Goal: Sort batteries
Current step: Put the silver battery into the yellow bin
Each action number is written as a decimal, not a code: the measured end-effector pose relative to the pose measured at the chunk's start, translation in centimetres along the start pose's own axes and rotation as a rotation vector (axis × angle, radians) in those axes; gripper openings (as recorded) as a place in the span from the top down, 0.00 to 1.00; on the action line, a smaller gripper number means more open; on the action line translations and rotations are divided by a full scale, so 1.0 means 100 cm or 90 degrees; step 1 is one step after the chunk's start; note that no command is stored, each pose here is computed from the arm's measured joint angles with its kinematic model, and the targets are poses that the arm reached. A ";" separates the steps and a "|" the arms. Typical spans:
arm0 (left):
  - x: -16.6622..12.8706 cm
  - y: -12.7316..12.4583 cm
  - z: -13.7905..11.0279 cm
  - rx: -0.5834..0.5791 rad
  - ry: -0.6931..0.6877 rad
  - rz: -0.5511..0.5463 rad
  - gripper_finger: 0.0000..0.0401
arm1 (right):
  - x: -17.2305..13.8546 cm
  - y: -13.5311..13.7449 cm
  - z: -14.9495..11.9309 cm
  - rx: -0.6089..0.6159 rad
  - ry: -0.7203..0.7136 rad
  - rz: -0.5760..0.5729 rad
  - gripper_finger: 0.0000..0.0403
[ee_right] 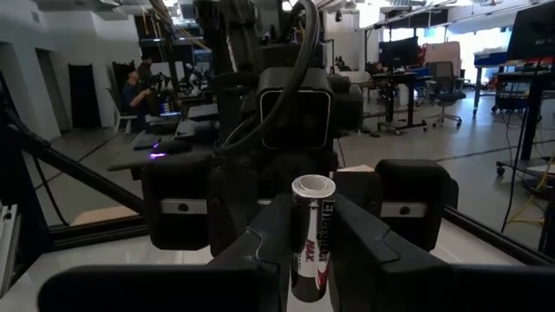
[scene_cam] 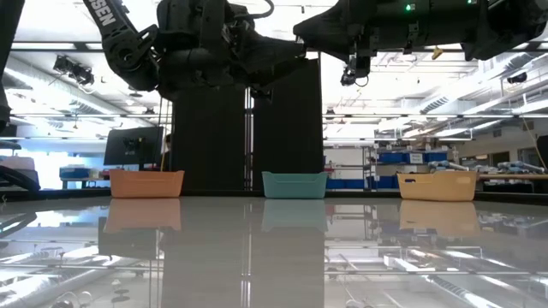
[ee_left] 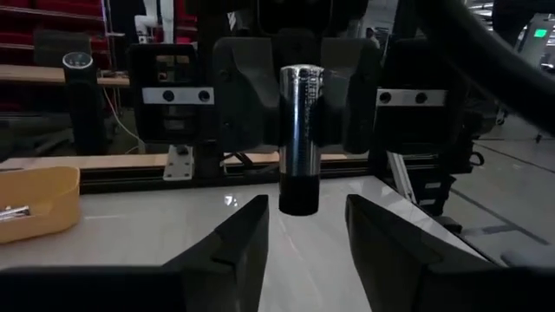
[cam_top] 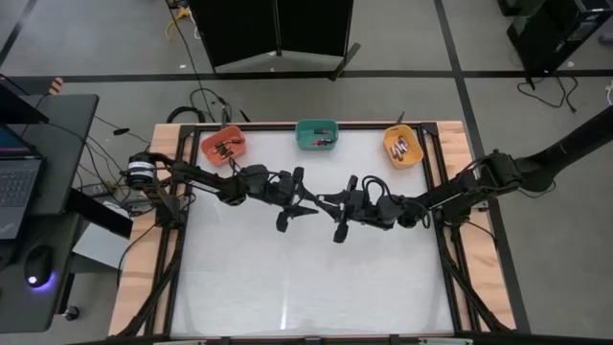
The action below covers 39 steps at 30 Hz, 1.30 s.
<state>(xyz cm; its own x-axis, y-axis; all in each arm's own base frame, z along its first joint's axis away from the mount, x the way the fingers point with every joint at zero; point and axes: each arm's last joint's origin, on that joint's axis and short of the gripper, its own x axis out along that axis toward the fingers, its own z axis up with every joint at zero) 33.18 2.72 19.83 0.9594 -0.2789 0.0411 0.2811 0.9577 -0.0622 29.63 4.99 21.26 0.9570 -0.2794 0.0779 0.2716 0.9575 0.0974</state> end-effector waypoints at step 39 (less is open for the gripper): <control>-0.084 -0.028 0.001 0.116 -0.067 0.134 0.59 | -0.053 -0.174 0.048 0.019 0.697 -0.531 0.83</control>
<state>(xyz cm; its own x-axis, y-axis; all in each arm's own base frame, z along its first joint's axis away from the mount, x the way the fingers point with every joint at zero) 24.32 2.34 19.71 0.9860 -0.0738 0.1498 0.0592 0.9933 0.0995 19.36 -10.57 23.92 0.1080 -0.5528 -0.8263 0.8109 0.5298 -0.2485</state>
